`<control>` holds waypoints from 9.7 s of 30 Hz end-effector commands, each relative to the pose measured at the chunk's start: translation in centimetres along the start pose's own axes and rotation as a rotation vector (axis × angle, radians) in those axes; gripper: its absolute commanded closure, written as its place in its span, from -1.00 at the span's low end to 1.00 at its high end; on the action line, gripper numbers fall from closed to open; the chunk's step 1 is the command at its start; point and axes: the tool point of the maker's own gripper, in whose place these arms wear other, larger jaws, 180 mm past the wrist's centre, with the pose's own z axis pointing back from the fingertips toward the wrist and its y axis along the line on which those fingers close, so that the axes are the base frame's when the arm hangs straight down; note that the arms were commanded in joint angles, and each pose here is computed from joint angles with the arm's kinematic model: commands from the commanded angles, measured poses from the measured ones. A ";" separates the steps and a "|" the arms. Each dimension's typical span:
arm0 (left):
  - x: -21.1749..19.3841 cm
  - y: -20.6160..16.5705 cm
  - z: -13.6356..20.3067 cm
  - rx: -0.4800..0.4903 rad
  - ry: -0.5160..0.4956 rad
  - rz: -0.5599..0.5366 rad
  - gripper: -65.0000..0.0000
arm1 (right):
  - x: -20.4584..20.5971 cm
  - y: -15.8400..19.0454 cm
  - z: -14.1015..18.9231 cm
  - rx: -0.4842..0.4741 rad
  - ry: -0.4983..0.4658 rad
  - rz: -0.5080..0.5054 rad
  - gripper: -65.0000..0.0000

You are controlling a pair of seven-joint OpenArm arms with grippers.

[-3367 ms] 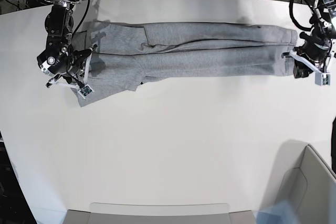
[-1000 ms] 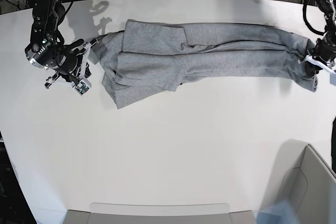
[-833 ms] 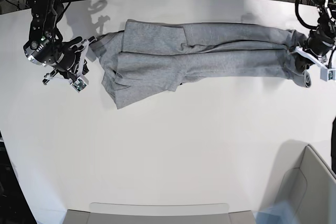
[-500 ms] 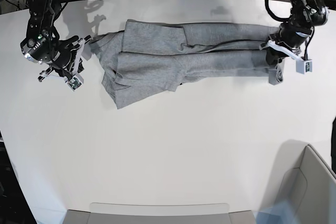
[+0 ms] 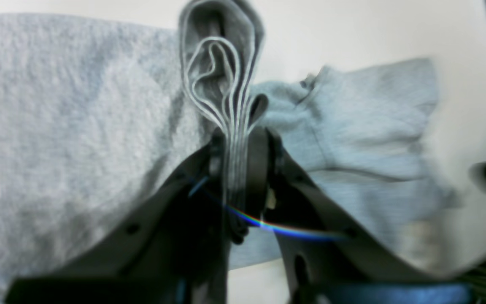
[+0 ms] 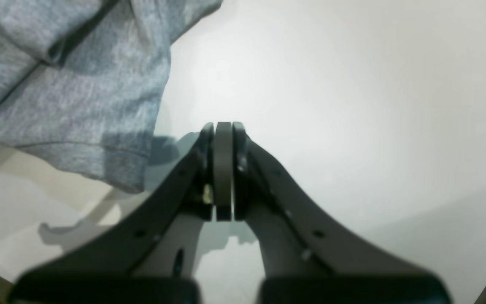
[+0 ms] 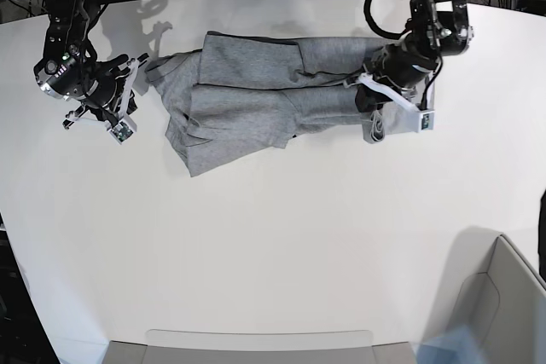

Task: Fold the T-shirt properly

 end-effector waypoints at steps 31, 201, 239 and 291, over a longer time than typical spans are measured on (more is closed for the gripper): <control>2.5 -8.9 -1.1 -0.113 -0.175 -0.203 0.63 | 0.0 -1.2 0.8 -0.025 -0.013 0.016 1.00; 5.0 -1.4 -8.0 0.110 0.026 -0.508 1.00 | 8.7 16.3 -5.3 0.289 0.002 0.652 1.00; -3.9 -7.4 -13.0 -0.087 0.023 -0.369 1.00 | 2.2 2.0 0.7 -0.027 -0.015 0.192 1.00; -13.1 12.0 12.4 0.417 0.189 -0.419 1.00 | -14.3 3.6 10.2 0.094 0.264 0.041 1.00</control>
